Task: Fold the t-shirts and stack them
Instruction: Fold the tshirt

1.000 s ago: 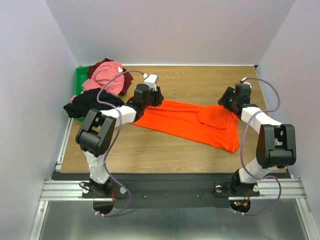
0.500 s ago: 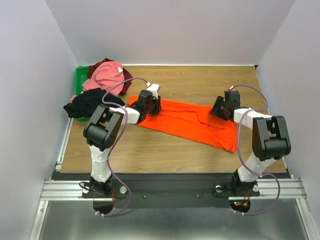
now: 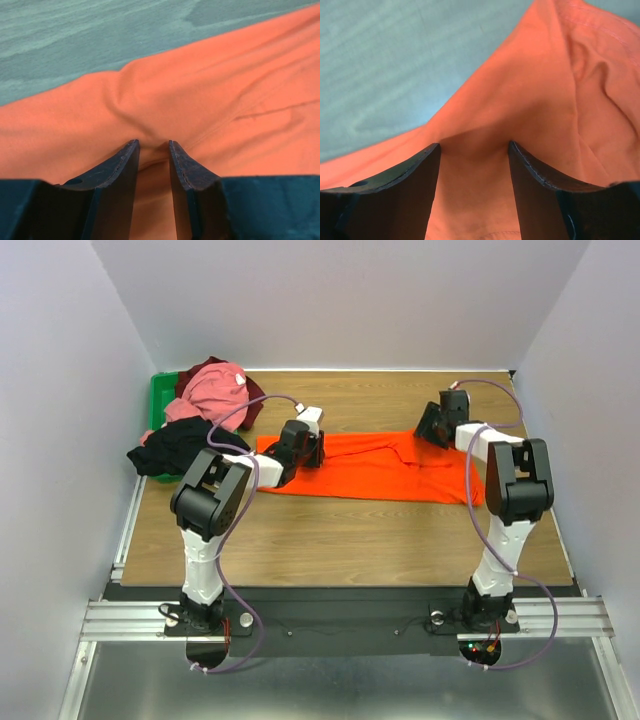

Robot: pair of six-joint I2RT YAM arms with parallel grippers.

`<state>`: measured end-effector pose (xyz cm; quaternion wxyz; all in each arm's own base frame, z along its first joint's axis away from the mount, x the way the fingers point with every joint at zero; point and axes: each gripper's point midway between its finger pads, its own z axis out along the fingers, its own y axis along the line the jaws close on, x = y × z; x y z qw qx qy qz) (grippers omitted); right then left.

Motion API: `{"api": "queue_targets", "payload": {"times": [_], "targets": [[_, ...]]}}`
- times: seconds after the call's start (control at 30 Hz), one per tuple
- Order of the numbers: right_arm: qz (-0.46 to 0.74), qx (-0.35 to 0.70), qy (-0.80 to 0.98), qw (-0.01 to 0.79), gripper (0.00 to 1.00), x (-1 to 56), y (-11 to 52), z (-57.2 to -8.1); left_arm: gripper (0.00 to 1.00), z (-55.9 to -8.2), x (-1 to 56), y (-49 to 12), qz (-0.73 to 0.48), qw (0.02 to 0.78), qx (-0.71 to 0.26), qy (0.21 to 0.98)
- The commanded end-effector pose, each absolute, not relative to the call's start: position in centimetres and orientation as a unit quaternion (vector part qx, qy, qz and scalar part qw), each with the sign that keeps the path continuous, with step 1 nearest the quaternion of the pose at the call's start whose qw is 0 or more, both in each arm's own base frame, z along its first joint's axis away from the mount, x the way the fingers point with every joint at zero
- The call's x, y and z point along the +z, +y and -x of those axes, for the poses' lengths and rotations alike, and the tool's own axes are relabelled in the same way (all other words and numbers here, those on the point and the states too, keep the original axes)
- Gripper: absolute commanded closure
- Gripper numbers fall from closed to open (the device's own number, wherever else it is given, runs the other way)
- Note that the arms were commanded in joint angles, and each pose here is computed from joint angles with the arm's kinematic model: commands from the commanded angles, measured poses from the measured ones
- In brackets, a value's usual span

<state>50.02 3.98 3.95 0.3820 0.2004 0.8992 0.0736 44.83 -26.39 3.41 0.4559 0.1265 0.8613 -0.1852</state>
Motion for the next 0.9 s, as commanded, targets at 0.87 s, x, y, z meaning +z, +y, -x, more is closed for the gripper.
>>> {"api": "queue_targets", "payload": {"times": [0.87], "targets": [[-0.181,0.038,0.863,0.47,0.26,16.5,4.2,-46.4,0.47,-37.3,12.9,-22.7,-0.087,0.554,-0.193,0.805]]}}
